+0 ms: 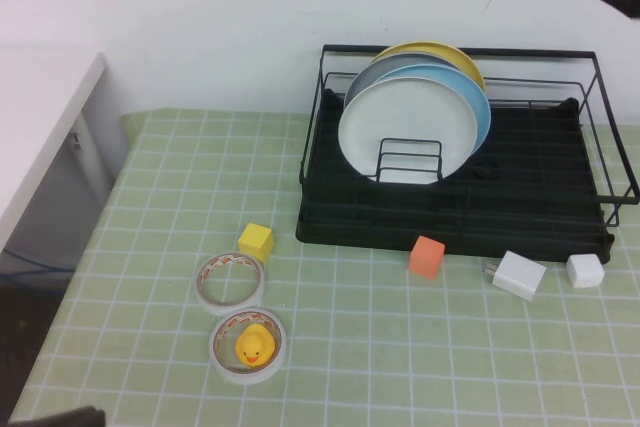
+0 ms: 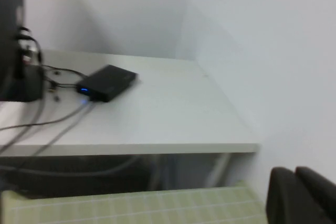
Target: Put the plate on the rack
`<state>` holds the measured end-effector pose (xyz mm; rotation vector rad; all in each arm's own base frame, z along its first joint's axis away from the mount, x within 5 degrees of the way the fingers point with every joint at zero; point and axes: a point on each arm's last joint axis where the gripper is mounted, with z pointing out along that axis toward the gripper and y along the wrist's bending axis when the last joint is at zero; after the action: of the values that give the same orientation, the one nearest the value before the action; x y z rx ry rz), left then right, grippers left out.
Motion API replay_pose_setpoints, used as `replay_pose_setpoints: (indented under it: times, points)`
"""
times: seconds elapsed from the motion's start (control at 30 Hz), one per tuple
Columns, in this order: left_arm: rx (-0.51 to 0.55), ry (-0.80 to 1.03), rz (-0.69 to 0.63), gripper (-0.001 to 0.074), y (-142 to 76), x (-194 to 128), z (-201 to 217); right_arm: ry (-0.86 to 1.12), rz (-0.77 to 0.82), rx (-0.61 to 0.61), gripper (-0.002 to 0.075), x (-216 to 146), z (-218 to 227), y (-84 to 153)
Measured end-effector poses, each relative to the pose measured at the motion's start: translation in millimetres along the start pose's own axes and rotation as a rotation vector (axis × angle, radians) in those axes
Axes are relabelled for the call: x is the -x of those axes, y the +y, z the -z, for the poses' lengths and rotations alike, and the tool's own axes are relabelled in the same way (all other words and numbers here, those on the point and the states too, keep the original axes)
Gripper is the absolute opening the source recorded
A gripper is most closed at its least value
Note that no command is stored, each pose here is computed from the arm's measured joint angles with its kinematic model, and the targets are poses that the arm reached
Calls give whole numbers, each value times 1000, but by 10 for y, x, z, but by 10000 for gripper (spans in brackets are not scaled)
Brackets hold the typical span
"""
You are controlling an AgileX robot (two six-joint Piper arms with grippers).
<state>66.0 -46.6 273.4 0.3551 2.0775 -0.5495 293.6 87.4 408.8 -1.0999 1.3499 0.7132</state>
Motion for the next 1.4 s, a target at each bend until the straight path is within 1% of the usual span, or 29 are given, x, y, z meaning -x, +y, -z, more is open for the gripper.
replay_pose_setpoints:
  times: [0.07,0.17,0.3,0.4,0.5,0.6,0.73,0.87,1.4]
  points:
    - [-22,4,-34,-1,-28,-14,15,5,61,-79,9,104,120,249]
    - [-1,-45,-37,-1,-19,6,40,17,113,-193,9,136,304,603]
    - [44,-145,8,-1,17,78,67,27,150,-331,9,67,564,1037]
    - [67,-201,32,-1,40,128,77,32,159,-407,9,-57,716,1296]
    - [103,-256,27,-1,72,176,91,23,165,-435,9,-162,818,1516]
    - [137,-323,25,-1,101,234,112,27,129,-415,9,-314,839,1656]
    - [147,-347,25,-1,111,254,121,48,78,-356,9,-515,809,1762]
    - [147,-347,25,-1,111,254,121,66,47,-335,9,-628,790,1794]
    - [147,-347,23,-1,111,254,121,68,43,-334,9,-641,789,1796]
